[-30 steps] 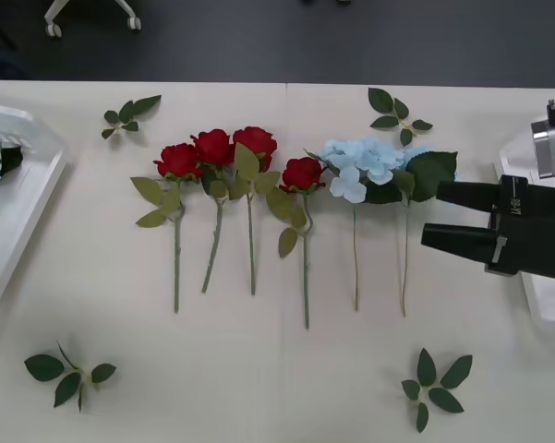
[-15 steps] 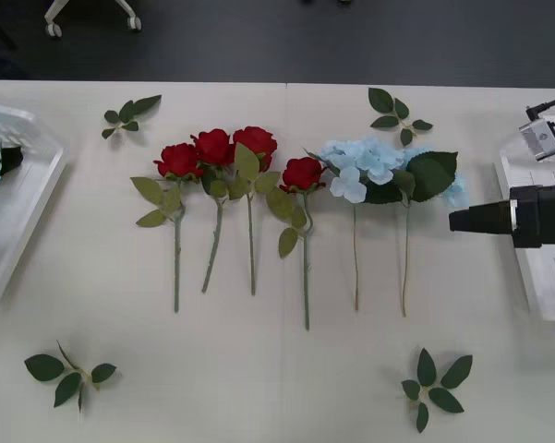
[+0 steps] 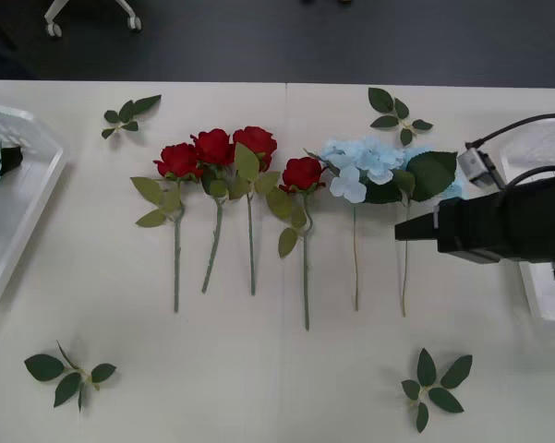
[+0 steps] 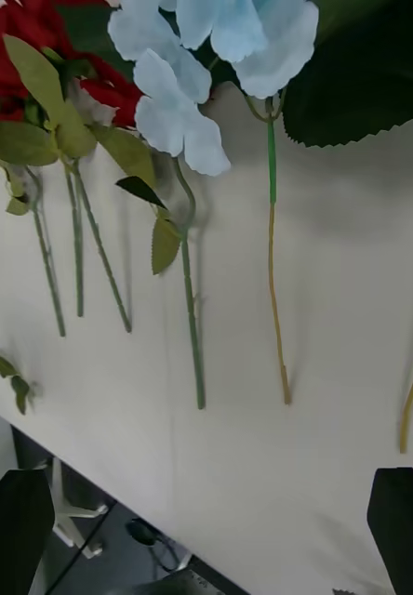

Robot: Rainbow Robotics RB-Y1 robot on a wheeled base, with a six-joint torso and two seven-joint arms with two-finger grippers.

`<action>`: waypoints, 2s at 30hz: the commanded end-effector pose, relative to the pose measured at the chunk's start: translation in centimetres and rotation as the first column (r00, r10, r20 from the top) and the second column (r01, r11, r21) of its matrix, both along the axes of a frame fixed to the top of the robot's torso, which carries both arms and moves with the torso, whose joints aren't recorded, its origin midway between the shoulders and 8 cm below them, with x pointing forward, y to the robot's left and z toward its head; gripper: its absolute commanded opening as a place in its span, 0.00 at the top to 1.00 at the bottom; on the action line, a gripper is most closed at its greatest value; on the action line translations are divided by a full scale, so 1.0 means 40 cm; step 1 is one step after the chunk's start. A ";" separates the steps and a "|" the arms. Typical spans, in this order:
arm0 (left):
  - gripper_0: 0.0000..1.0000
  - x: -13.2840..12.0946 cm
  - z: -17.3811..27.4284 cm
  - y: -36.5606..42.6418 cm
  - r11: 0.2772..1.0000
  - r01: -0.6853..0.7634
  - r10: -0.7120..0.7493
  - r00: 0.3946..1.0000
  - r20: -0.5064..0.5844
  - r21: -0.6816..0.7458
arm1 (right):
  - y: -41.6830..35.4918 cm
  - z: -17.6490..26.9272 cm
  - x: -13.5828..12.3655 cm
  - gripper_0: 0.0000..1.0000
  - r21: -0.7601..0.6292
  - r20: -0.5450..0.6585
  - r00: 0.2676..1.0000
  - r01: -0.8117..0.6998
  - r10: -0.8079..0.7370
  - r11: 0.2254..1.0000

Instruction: Put the red flowers into the right box and the blue flowers into the left box

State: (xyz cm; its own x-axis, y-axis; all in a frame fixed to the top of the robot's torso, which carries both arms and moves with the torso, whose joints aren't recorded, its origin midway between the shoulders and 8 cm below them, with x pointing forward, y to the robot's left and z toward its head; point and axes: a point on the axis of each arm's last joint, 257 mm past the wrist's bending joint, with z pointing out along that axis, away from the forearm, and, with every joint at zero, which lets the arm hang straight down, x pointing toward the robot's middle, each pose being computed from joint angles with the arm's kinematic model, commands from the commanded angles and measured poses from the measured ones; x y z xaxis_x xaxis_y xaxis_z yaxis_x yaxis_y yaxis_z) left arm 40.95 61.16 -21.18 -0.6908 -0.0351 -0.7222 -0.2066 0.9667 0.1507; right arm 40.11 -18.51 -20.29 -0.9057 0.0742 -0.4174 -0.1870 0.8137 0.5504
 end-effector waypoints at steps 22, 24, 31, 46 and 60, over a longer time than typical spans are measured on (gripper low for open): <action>0.00 0.092 0.053 -0.078 0.987 0.058 -0.048 0.996 0.070 -0.148 | 0.061 -0.186 0.167 0.00 -0.237 -0.086 0.957 0.250 -0.277 0.939; 0.00 0.089 0.067 -0.124 0.979 0.104 -0.092 0.993 0.077 -0.175 | 0.053 -0.198 0.182 0.00 -0.257 -0.087 0.953 0.259 -0.289 0.931; 0.00 0.090 0.114 -0.293 0.901 0.258 -0.216 0.964 0.156 -0.350 | 0.011 -0.240 0.235 0.00 -0.354 -0.050 0.944 0.290 -0.328 0.889; 0.00 0.129 0.138 -0.608 0.832 0.211 -0.177 0.978 0.114 -0.514 | -0.029 -0.284 0.258 0.00 -0.407 -0.038 0.927 0.326 -0.373 0.853; 0.00 0.192 0.088 -0.862 0.841 0.100 -0.071 0.995 0.074 -0.532 | -0.077 -0.321 0.261 0.00 -0.458 -0.025 0.917 0.344 -0.399 0.820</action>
State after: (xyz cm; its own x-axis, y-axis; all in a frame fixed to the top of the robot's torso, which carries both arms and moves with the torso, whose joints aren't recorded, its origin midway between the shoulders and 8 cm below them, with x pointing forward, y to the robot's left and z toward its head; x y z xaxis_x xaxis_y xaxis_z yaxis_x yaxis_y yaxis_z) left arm 47.38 28.59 -20.13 -0.6869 -0.4026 -0.6051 -0.1432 0.8912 -0.4305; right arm 49.83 -22.58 -33.98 -0.9029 0.2296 -0.3634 0.2057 0.9731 0.1038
